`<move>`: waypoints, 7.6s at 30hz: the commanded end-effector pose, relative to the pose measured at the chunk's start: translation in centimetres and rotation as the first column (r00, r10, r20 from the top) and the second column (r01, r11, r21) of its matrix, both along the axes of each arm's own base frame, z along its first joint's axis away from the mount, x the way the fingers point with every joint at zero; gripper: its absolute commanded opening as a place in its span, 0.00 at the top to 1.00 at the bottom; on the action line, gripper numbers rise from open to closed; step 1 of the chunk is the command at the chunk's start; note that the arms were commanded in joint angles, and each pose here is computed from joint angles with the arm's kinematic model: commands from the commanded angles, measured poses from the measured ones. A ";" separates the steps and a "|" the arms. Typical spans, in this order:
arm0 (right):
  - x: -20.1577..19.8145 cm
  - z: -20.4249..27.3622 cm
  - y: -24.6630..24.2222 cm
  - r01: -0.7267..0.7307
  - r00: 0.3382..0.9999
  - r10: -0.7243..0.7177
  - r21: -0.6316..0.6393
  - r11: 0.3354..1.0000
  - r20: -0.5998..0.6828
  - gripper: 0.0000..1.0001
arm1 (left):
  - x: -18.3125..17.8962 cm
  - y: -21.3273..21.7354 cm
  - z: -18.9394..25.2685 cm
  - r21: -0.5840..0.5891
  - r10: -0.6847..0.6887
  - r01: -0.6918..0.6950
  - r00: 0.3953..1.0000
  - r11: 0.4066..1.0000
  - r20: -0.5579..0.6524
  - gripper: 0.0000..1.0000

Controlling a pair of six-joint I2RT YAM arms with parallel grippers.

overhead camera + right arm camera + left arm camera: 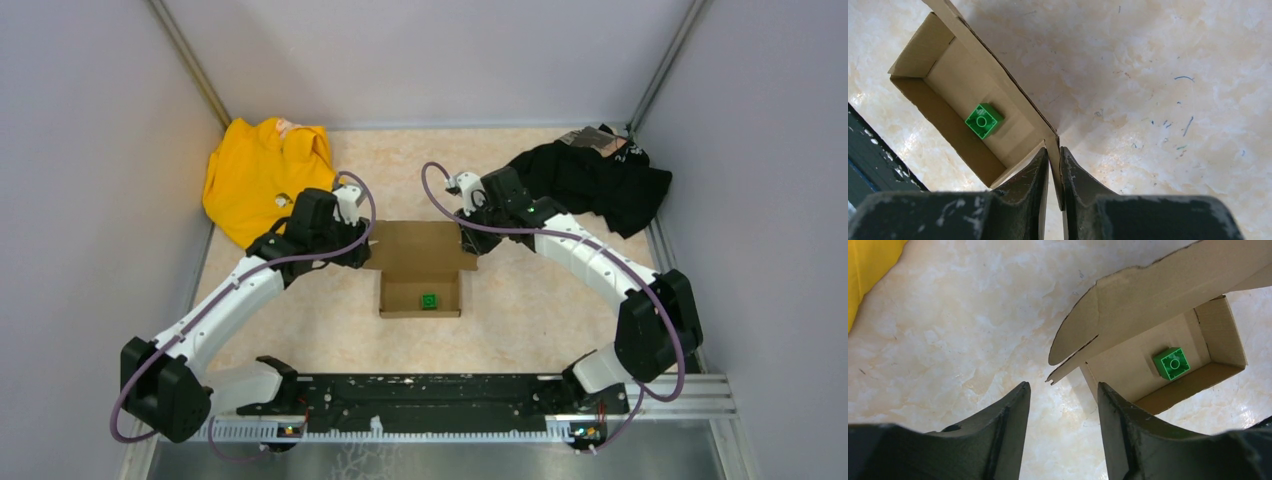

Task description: Fold the paper box

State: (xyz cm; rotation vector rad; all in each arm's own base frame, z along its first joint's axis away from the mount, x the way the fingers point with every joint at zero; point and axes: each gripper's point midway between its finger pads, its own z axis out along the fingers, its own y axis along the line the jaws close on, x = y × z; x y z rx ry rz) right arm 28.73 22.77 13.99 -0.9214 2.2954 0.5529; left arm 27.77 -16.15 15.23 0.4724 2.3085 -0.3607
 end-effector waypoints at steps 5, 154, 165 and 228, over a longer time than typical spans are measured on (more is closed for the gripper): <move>4.3 3.5 0.5 0.015 0.992 -0.011 -0.029 0.999 0.127 0.87 | 2.8 -0.7 1.3 -0.010 0.014 -0.013 0.995 1.000 0.094 0.39; 9.9 2.1 -0.4 0.712 0.598 -0.762 0.273 0.647 0.249 1.00 | 10.9 -8.8 -0.3 -0.124 0.339 -0.318 0.911 0.940 0.233 1.00; 8.9 1.3 0.1 0.735 0.571 -0.785 0.276 0.619 0.241 1.00 | 9.4 -8.1 -1.8 -0.122 0.341 -0.322 0.918 0.939 0.204 1.00; 1.3 8.0 -2.4 0.495 0.790 -0.597 0.426 0.757 0.143 0.47 | 2.8 -5.0 -6.3 -0.114 0.362 -0.348 0.921 0.930 0.140 0.86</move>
